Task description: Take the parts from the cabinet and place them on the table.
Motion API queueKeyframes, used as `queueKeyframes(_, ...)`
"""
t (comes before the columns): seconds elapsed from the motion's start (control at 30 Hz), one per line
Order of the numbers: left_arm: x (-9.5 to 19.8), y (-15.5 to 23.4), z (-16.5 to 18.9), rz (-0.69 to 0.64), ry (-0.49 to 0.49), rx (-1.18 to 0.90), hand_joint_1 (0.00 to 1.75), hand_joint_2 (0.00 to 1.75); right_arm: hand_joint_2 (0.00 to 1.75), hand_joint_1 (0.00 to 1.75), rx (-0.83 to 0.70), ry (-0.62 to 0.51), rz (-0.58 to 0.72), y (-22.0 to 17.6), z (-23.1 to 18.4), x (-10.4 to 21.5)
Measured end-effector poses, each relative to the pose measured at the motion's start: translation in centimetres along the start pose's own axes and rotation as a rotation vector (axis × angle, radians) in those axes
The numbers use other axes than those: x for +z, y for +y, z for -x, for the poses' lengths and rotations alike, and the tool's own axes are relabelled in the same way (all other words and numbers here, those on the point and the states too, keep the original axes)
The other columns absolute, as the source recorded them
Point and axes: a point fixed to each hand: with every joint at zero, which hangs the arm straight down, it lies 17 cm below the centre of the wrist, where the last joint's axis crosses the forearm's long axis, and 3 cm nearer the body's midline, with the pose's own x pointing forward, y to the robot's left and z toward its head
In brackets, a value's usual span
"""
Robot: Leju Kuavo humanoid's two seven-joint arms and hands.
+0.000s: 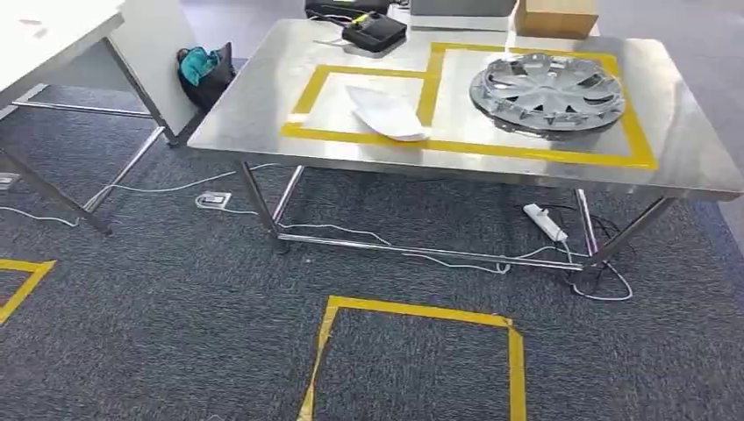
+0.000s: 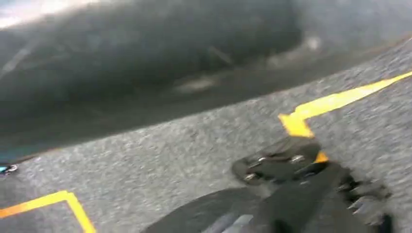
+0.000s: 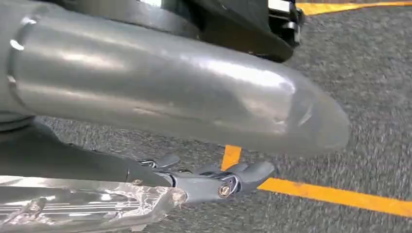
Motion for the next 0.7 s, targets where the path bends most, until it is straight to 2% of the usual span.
queueKeyframes(0.63,0.2,-0.9,-0.8,0.040,-0.052,-0.003,0.00,0.00,0.00,0.00,0.003,0.006,-0.001,-0.3,0.4,0.1)
queueKeyframes(0.7,-0.1,-0.1,-1.1,0.010,-0.045,0.042,0.00,0.00,0.00,0.00,0.047,0.009,-0.016,0.0,0.6,0.1)
